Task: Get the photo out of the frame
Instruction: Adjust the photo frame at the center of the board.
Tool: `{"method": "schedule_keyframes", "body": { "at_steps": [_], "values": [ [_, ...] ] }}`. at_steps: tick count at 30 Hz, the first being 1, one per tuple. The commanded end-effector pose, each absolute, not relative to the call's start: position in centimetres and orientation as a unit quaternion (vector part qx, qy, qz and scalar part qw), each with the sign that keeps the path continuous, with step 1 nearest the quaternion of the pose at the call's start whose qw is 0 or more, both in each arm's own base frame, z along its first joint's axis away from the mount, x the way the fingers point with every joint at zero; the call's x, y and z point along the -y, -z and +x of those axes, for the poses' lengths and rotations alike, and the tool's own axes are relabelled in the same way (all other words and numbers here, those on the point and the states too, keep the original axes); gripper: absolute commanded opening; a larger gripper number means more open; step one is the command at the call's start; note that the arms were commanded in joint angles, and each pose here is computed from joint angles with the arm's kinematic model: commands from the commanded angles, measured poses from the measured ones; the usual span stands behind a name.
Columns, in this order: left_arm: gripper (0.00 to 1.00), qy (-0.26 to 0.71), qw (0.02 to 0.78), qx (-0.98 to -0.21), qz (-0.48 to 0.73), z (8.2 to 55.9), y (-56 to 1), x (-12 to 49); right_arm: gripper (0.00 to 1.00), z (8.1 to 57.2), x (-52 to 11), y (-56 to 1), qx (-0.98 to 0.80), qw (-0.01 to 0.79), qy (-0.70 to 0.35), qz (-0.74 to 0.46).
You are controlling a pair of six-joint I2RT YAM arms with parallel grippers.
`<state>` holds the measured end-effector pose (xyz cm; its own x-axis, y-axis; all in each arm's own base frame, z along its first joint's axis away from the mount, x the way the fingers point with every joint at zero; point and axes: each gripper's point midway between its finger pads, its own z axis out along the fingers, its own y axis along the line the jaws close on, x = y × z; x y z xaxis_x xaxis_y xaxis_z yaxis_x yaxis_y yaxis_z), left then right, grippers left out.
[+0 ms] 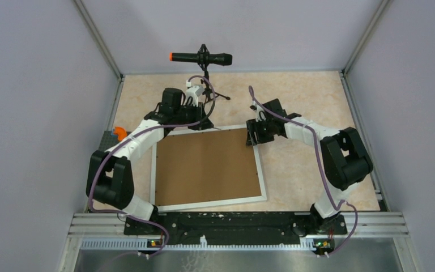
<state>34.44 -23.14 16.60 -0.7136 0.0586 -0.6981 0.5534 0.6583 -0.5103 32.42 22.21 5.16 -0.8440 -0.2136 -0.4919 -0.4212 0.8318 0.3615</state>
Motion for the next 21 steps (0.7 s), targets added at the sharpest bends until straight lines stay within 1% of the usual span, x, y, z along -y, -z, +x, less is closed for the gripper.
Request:
{"method": "schedule_keyframes", "body": {
  "at_steps": [1, 6, 9, 15, 18, 21],
  "values": [
    [0.00, 0.384, 0.366, -0.827, 0.185, 33.5, -20.2, 23.0, 0.55, 33.1, -21.8, -6.0, -0.931, 0.255, -0.192, -0.177],
    [0.00, 0.375, 0.382, -0.826, 0.175, 33.2, -20.2, 22.4, 0.48, 32.9, -21.3, -5.0, -0.938, 0.253, -0.164, -0.172],
    [0.00, 0.372, 0.383, -0.828, 0.171, 33.2, -20.0, 22.3, 0.45, 32.5, -21.4, -4.6, -0.939, 0.250, -0.158, -0.176],
    [0.00, 0.374, 0.385, -0.827, 0.167, 33.4, -20.2, 22.4, 0.43, 32.1, -21.9, -4.1, -0.940, 0.247, -0.151, -0.182],
    [0.00, 0.370, 0.387, -0.828, 0.165, 33.5, -20.2, 22.3, 0.36, 32.3, -21.5, -3.5, -0.944, 0.243, -0.137, -0.174],
    [0.00, 0.366, 0.386, -0.831, 0.162, 33.6, -20.0, 22.2, 0.19, 32.6, -21.4, -2.8, -0.949, 0.235, -0.126, -0.168]
  ]
}}
